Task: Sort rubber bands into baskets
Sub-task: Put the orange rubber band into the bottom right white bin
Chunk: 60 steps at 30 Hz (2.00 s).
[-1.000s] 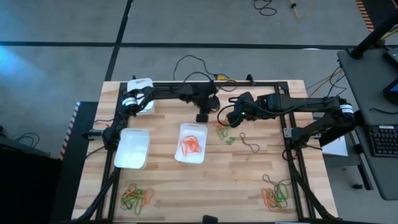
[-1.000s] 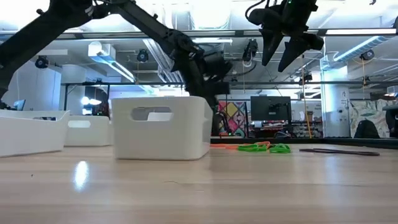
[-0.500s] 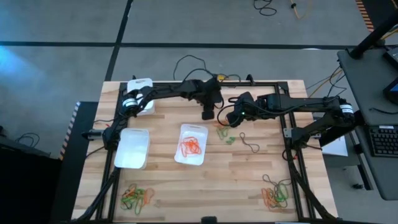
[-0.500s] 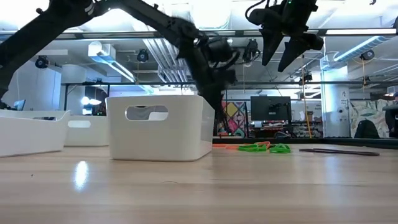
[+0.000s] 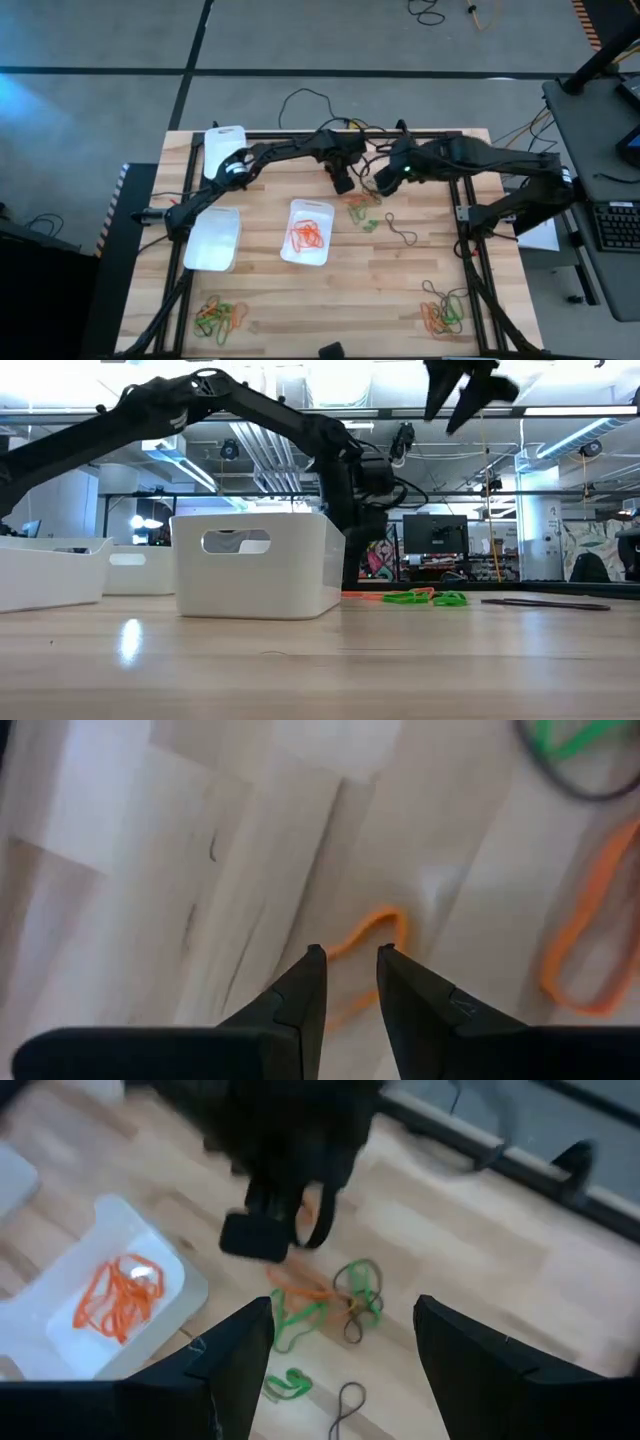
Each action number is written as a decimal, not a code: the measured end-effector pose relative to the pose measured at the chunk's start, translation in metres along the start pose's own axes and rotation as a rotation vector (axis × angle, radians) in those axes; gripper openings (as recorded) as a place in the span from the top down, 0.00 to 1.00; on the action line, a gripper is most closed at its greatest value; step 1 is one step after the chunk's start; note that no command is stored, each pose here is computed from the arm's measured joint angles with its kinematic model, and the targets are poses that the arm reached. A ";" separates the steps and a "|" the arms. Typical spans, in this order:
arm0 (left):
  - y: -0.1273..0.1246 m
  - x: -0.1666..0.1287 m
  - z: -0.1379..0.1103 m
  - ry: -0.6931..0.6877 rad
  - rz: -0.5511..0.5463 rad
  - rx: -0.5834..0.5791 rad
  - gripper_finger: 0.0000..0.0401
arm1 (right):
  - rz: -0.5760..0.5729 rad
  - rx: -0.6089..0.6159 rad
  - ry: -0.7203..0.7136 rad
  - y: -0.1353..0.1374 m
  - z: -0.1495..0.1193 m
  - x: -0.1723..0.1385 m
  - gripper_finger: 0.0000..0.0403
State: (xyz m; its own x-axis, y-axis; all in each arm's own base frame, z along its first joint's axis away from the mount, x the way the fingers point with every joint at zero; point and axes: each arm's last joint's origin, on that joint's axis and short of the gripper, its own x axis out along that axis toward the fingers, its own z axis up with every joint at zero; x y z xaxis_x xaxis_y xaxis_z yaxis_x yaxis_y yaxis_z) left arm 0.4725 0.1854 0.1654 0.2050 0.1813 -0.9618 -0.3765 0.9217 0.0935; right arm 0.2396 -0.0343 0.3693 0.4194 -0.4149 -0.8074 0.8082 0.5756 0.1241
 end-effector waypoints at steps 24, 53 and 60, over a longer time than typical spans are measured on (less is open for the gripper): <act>-0.031 -0.005 0.003 -0.033 0.151 -0.039 0.81 | 0.085 0.155 -0.102 -0.017 0.010 -0.054 0.42; -0.021 0.018 -0.015 0.086 0.030 0.171 0.98 | 0.105 0.271 -0.034 0.015 -0.003 -0.041 0.42; -0.013 0.001 -0.017 0.102 0.030 0.184 1.00 | 0.107 0.253 -0.035 0.020 -0.002 -0.036 0.42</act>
State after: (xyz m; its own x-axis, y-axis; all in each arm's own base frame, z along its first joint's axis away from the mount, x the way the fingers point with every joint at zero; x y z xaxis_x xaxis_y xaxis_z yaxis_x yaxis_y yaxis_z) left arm 0.4626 0.1678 0.1589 0.1000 0.1829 -0.9780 -0.2075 0.9652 0.1593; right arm 0.2395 -0.0063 0.3996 0.5183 -0.3881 -0.7621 0.8344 0.4250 0.3511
